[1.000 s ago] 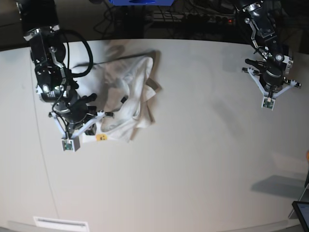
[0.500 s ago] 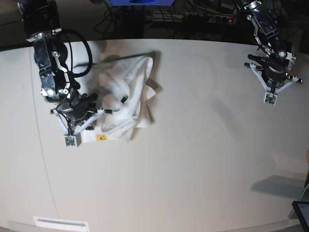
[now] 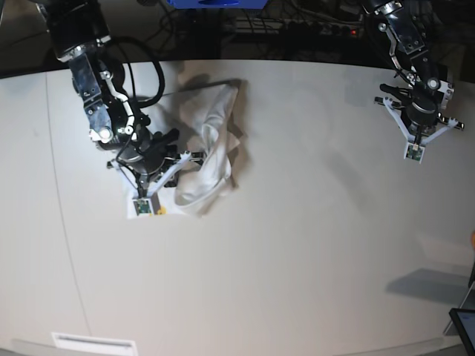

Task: Fold the T-shirt properly
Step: 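Release the left gripper and press the right gripper onto the bundle, then open the right gripper and lift both grippers away from the shirt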

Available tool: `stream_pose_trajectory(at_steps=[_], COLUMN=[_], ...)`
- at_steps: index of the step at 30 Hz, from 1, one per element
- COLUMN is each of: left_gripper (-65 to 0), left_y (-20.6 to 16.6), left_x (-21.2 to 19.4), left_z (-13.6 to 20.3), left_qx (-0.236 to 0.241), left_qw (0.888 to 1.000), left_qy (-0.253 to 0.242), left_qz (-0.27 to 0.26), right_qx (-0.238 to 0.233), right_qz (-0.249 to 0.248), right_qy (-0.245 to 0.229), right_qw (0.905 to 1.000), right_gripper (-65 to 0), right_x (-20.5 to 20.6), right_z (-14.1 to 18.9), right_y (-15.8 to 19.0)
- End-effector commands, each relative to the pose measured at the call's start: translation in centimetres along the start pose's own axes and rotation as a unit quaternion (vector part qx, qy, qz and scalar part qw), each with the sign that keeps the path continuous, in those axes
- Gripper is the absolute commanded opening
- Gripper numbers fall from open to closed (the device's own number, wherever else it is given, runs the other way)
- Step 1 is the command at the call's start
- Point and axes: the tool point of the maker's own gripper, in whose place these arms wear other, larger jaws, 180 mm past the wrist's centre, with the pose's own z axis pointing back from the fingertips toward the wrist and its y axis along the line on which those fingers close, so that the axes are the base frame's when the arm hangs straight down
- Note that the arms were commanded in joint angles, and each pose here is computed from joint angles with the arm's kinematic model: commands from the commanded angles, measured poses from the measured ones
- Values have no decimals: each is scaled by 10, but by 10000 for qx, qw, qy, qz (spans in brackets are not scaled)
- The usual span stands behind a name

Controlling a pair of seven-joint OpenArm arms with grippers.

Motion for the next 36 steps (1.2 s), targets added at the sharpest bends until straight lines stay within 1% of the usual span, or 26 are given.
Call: stream_pose_trajectory(at_steps=[1,3,11,19,23,25,28,30,36], left_gripper=[-650,-650,-650,-650,-650,-650,-650,-650,-650], left_y=[9,9,10,8,8,8,8,8,9], left_x=[8,10,10,10,10,10,10,10,11], left_z=[4,4,4,3,3,3,3,3,3], left_qx=[130,131,137,120,115,115,115,115,121], left_qw=[9998,9998,9998,9998,9998,9998,9998,9998,9998], left_qy=[-146,-162,-164,-162,-156,-156,-156,-156,-169], left_qz=[-37,-36,-33,-26,-24,-24,-24,-24,-19], right_qx=[125,172,663,1123,938,858,849,880,862], right_qz=[39,42,400,588,325,218,220,155,-80], right_qy=[-253,-227,-51,-180,-44,-95,-75,8,496], right_qw=[9996,9996,9970,9918,9951,9960,9961,9960,9950], right_gripper=[-647,-647,-647,-647,-647,-647,-647,-647,-647], right_x=[16,14,-3,0,-1,3,-4,-15,-63], right_z=[2,1,1,18,22,25,35,40,46], right_y=[11,15,61,99,94,90,85,86,86])
